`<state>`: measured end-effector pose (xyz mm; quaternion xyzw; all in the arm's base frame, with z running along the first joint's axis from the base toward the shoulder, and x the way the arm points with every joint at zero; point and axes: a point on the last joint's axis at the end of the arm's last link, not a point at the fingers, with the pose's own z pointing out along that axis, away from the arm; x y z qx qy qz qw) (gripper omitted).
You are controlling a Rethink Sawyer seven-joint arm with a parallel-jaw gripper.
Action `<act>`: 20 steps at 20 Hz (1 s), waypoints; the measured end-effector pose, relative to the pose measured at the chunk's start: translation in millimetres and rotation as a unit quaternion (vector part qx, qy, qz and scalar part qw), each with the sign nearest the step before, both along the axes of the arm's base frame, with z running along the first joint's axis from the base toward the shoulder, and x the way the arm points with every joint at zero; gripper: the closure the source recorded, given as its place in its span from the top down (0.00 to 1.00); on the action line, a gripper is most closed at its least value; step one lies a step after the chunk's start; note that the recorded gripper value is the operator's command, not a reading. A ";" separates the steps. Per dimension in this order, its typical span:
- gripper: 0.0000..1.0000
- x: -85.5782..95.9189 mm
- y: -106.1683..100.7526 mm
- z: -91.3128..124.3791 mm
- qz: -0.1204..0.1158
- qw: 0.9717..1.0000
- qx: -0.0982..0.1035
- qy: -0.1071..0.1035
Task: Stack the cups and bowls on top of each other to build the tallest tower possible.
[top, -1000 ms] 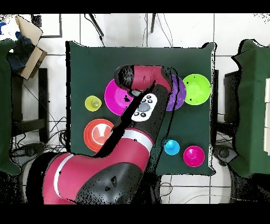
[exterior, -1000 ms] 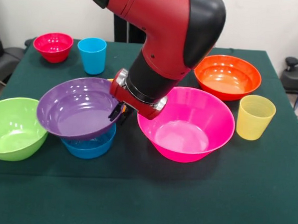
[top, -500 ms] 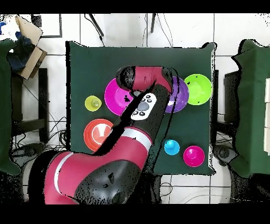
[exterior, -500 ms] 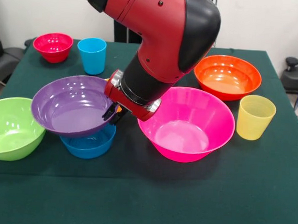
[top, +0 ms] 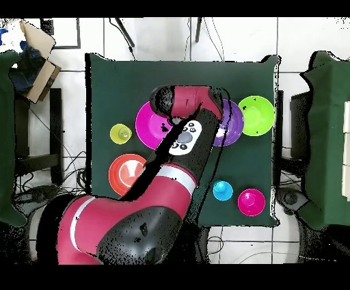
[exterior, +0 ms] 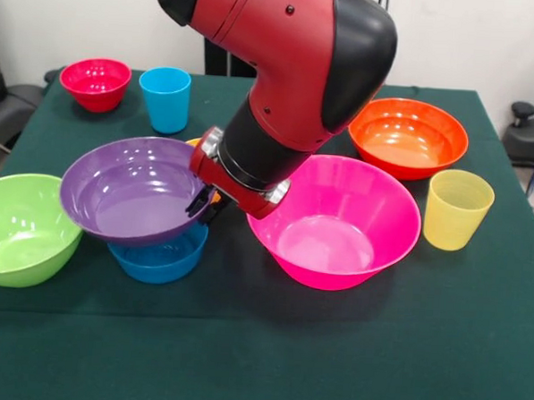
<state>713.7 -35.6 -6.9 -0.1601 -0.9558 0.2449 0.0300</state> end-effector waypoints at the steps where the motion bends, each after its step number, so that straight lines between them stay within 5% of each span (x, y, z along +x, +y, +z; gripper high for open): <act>1: 0.00 0.2 0.2 -0.3 -0.002 1.000 0.000 -0.002; 20: 0.00 11.7 3.3 -10.4 0.004 0.999 -0.004 -0.033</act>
